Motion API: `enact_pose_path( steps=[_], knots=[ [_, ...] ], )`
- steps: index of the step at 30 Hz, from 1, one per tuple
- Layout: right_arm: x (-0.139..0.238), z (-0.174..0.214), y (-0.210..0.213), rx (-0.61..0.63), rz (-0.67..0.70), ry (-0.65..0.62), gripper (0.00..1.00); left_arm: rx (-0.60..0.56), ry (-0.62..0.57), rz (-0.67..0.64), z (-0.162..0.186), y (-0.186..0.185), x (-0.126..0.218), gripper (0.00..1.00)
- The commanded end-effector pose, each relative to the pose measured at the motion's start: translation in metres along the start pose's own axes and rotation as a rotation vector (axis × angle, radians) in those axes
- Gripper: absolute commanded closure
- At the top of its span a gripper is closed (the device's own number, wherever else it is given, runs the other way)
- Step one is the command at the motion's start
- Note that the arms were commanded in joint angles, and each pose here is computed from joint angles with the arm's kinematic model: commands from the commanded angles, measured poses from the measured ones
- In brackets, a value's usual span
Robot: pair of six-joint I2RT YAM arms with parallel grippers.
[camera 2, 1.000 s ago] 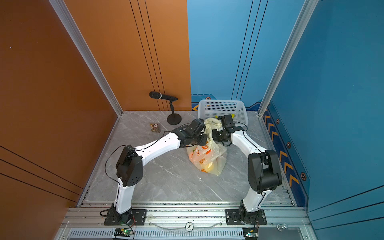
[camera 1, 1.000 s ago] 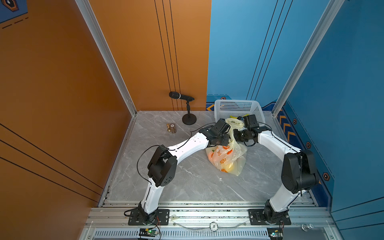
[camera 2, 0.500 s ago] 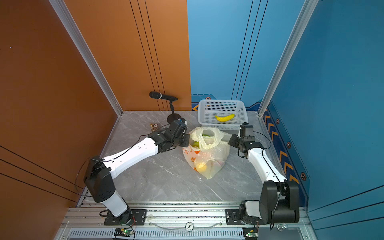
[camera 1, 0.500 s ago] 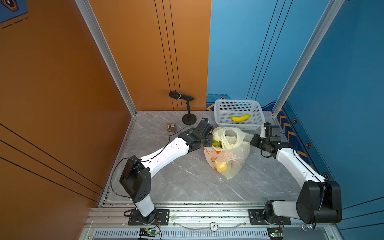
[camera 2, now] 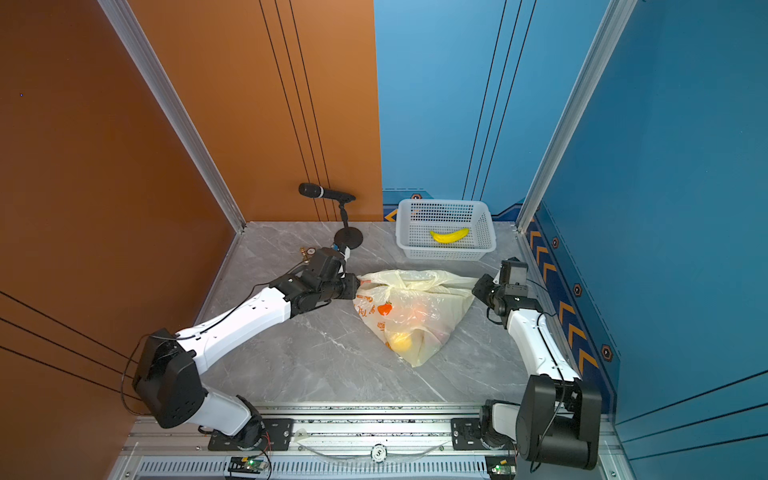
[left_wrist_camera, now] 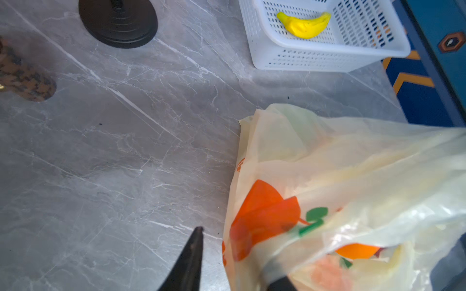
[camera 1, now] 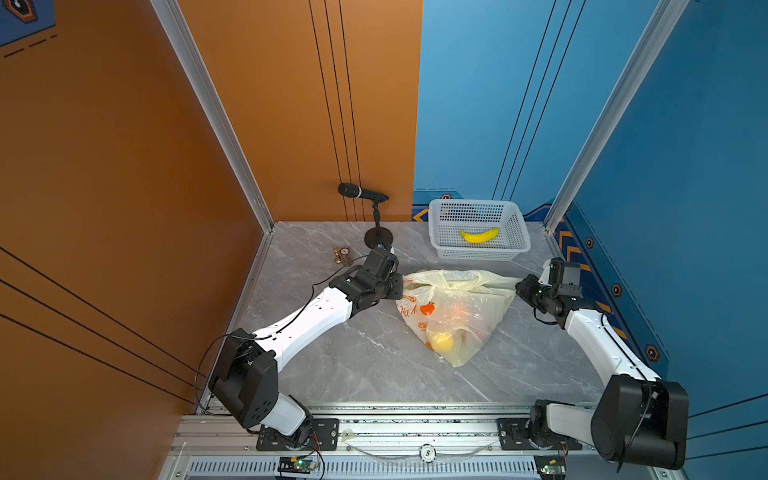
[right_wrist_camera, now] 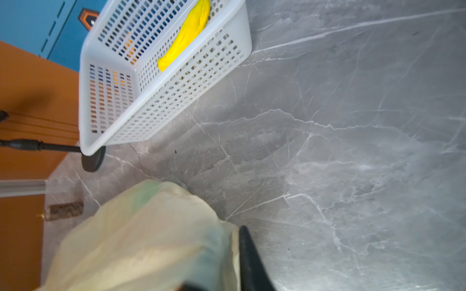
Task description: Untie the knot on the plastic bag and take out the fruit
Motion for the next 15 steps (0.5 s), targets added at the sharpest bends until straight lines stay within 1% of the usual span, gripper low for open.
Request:
enact_pose_path(
  steps=[1,3,5,8,11,15],
  knots=[
    [0.019,-0.006,0.013,-0.011,-0.036,-0.013,0.58,-0.043,-0.126,0.051,-0.024,-0.003,0.033,0.52],
    [0.034,-0.007,0.018,0.003,-0.065,-0.054,0.50,-0.073,-0.187,0.060,-0.035,-0.004,0.050,0.49],
    [0.048,-0.007,0.024,0.019,-0.092,-0.083,0.46,-0.125,-0.243,0.100,-0.048,-0.010,0.064,0.46],
    [0.071,-0.002,0.038,0.080,-0.121,-0.106,0.41,-0.244,-0.282,0.239,-0.063,-0.034,0.074,0.43],
    [0.088,0.011,0.060,0.192,-0.179,-0.090,0.38,-0.374,-0.261,0.373,-0.072,-0.062,0.067,0.40],
    [0.102,0.036,0.087,0.320,-0.268,-0.024,0.32,-0.541,-0.207,0.470,-0.080,-0.093,0.050,0.36]
  ],
)
Point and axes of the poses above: each gripper's point midway between its finger pads, its own x axis back along the fingers, its own y axis along the line the jaws close on, z = x × y, the point moved 6 cm from there along x, back along the fingers, and after that the axes turned 12 degrees about -x, right-handed, at the moved point
